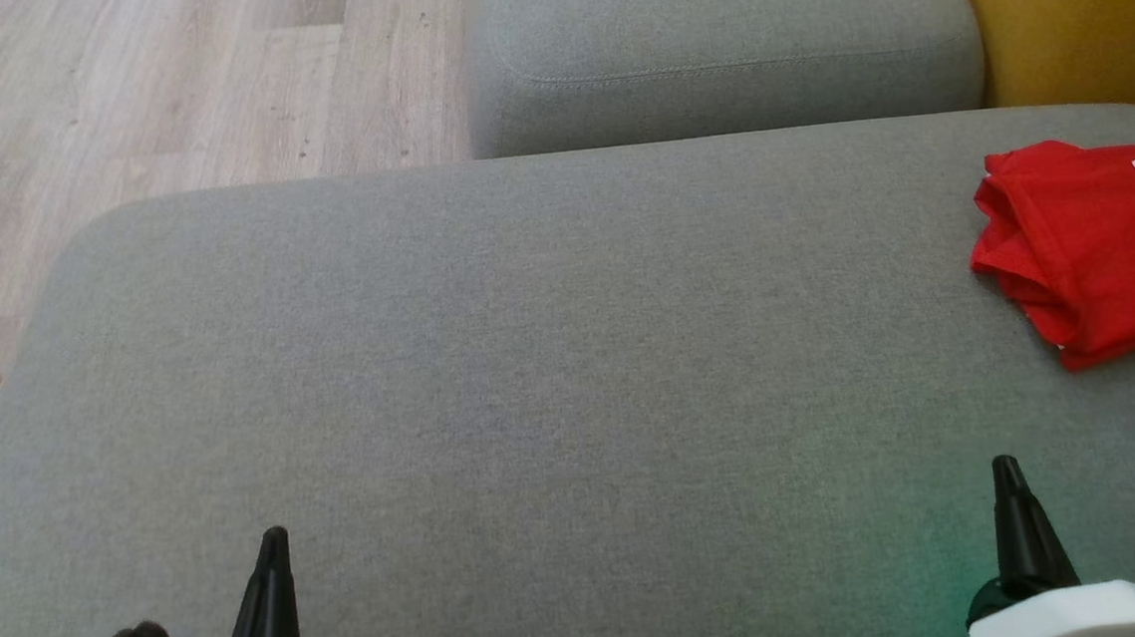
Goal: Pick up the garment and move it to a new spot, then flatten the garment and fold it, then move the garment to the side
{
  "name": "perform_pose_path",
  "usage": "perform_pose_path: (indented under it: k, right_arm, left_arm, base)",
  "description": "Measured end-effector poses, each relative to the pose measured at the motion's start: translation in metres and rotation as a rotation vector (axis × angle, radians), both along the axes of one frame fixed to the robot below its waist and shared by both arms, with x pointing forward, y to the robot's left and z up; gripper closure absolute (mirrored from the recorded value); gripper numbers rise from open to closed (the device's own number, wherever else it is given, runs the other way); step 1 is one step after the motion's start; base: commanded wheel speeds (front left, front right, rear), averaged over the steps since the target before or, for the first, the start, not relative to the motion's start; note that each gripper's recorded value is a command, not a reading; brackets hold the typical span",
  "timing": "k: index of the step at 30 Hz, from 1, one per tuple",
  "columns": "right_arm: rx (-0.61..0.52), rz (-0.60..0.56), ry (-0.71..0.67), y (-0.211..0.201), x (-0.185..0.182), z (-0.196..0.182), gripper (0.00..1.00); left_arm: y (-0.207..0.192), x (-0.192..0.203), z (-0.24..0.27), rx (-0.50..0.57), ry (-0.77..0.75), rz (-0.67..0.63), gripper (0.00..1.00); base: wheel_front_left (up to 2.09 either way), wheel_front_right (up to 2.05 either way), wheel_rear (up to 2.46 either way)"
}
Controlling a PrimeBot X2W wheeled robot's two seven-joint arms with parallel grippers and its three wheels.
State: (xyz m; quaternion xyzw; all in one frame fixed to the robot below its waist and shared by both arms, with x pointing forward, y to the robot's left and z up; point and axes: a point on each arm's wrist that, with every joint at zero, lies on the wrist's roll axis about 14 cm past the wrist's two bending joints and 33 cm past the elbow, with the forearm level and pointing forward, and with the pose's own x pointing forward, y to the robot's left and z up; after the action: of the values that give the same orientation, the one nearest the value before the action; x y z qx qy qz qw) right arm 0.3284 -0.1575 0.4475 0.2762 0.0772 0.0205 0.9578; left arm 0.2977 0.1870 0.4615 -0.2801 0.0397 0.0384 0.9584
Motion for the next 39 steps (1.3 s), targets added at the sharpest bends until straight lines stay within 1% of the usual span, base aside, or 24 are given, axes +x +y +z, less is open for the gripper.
perform_pose_path:
  k: [11,20,26,39]
  right_arm:
    - [0.124,-0.04,0.006,-0.006,0.009,0.004,1.0]
    - [0.224,-0.076,0.03,-0.011,0.009,0.001,1.0]
    - [0.294,-0.094,0.02,-0.015,0.017,0.007,1.0]
    - [0.43,-0.134,0.033,-0.022,0.019,0.007,1.0]
  left_arm:
    - [0.002,0.009,0.0,-0.125,0.005,0.014,1.0]
    - [0.004,0.012,-0.006,-0.227,0.031,0.03,1.0]
    - [0.003,0.02,-0.002,-0.293,0.02,0.031,1.0]
    - [0.003,0.027,-0.005,-0.432,0.037,0.039,1.0]
  base:
    - [0.0,0.0,0.0]
    - [0.0,0.0,0.0]
    - [0.0,0.0,0.0]
    - [0.0,0.0,0.0]
